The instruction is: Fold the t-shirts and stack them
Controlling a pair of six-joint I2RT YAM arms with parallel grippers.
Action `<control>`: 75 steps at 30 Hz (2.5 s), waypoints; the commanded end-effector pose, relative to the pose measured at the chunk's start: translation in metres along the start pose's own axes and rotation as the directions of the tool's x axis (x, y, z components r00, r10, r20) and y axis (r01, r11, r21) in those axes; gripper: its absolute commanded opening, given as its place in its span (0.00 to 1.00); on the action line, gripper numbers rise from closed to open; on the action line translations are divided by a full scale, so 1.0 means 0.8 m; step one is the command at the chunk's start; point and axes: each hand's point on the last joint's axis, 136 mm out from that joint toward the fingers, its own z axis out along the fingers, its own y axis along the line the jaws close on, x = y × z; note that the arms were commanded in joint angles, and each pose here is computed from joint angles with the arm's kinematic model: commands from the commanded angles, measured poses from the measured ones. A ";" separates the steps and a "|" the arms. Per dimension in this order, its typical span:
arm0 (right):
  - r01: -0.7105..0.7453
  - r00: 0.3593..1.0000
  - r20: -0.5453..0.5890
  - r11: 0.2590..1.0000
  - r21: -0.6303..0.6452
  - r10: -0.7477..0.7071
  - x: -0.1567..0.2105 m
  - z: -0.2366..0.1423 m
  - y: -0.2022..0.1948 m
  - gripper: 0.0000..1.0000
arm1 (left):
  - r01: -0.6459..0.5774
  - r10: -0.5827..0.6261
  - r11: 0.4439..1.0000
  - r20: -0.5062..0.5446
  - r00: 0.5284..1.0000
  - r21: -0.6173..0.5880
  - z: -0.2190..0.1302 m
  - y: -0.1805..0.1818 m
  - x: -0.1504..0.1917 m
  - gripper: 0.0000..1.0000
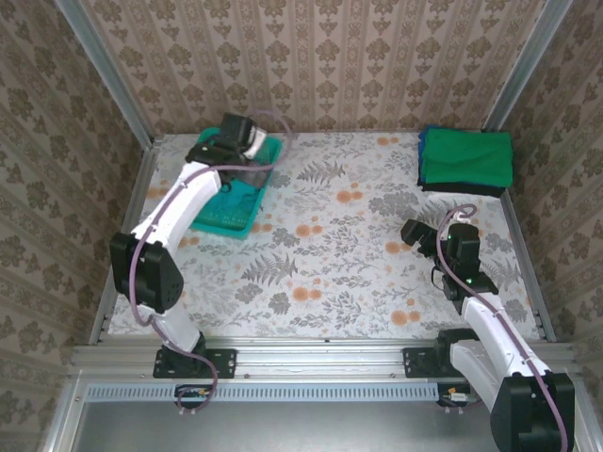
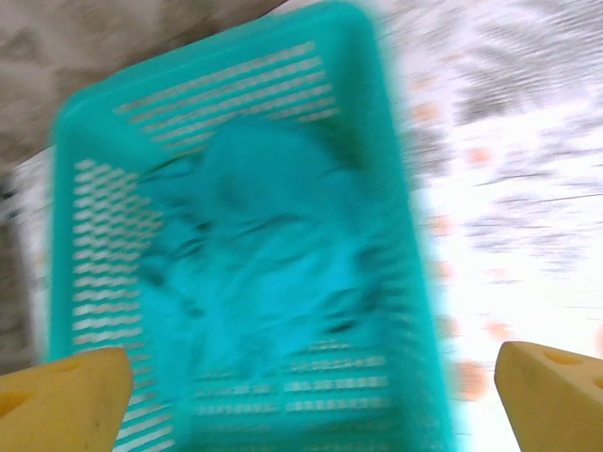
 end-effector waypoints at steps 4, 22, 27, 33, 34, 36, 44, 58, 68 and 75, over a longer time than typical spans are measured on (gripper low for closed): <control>0.005 1.000 -0.004 1.000 0.008 -0.005 0.006 -0.001 -0.005 1.00 | 0.073 -0.067 0.997 -0.173 0.983 0.027 0.068 -0.055 0.040 0.90; 0.004 1.000 -0.001 1.000 0.000 -0.004 0.006 -0.002 -0.003 1.00 | 0.122 -0.109 0.992 -0.307 0.945 0.023 0.134 0.027 0.122 0.10; 0.005 1.000 -0.003 1.000 0.002 -0.005 0.007 -0.002 -0.004 1.00 | 0.122 -0.133 0.991 -0.292 0.947 -0.057 0.135 0.089 0.127 0.07; 0.005 1.000 -0.002 1.000 0.005 -0.005 0.007 -0.002 -0.005 1.00 | 0.141 -0.165 0.984 -0.264 0.950 -0.107 0.140 0.151 0.123 0.05; 0.004 1.000 -0.001 1.000 0.005 -0.004 0.007 -0.002 -0.005 1.00 | 0.143 -0.168 0.984 -0.272 0.948 -0.107 0.141 0.157 0.124 0.05; 0.004 1.000 -0.002 1.000 0.004 -0.004 0.007 -0.002 -0.005 1.00 | 0.144 -0.180 0.979 -0.280 0.943 -0.146 0.143 0.179 0.126 0.05; 0.005 1.000 -0.003 1.000 0.007 -0.005 0.007 -0.002 -0.005 1.00 | 0.149 -0.189 0.976 -0.276 0.942 -0.160 0.156 0.209 0.121 0.05; 0.005 1.000 0.001 1.000 0.015 -0.005 0.005 -0.001 -0.006 1.00 | 0.152 -0.230 0.960 -0.351 0.908 -0.237 0.174 0.228 0.144 0.20; 0.007 1.000 -0.006 1.000 0.024 -0.007 0.007 -0.001 -0.009 1.00 | 0.282 -0.305 0.950 -0.207 0.930 -0.134 0.117 0.211 0.072 0.76; 0.005 1.000 -0.008 1.000 0.019 -0.005 0.008 -0.001 -0.008 1.00 | 0.361 -0.366 0.920 -0.001 0.931 -0.152 0.032 0.229 0.023 1.00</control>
